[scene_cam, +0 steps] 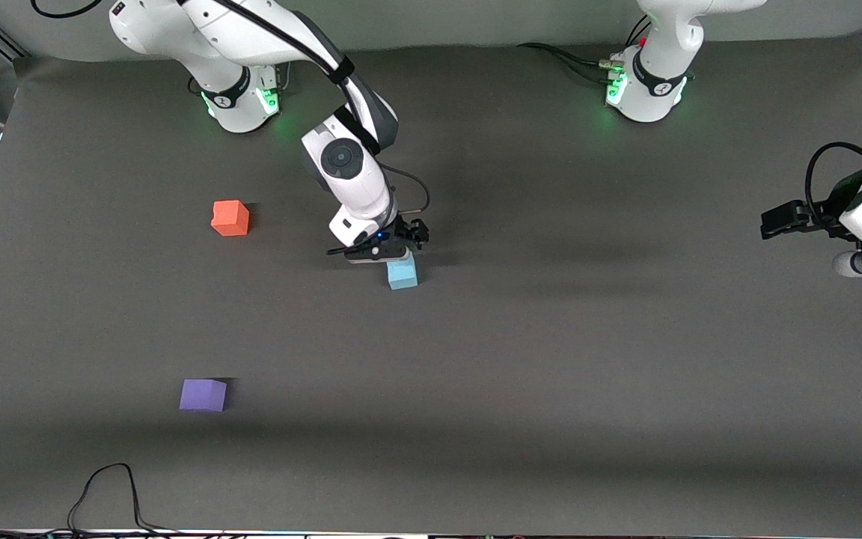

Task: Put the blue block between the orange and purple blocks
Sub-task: 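Lower the right gripper onto the blue cube while the left gripper withdraws, then carry the blue cube with the right gripper toward the orange cube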

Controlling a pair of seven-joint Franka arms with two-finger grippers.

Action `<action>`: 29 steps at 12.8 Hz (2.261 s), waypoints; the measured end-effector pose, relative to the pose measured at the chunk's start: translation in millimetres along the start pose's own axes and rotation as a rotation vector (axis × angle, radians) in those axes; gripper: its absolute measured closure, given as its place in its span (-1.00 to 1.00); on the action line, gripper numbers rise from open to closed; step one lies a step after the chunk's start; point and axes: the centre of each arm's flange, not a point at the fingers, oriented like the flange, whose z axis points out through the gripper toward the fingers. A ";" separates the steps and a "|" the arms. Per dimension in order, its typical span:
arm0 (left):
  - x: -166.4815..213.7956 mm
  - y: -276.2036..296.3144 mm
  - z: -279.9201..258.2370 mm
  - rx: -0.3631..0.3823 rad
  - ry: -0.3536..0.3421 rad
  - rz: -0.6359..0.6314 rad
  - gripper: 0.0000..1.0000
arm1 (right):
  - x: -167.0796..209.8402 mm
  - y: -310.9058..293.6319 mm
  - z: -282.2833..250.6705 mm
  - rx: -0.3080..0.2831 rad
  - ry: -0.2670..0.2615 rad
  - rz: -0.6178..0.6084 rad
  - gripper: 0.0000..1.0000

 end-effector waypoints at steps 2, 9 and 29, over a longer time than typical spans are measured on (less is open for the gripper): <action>-1.3 0.0 -0.9 0.000 -0.003 0.001 -1.00 | 4.8 2.4 8.8 -0.006 0.011 -0.002 -1.00; -8.5 1.1 -9.2 0.001 0.000 0.023 -1.00 | 30.1 -11.1 21.2 0.004 0.038 0.000 -0.92; -8.7 10.9 -9.1 0.001 0.000 0.041 -1.00 | 134.7 28.3 -301.4 -0.086 -0.149 -0.053 -0.12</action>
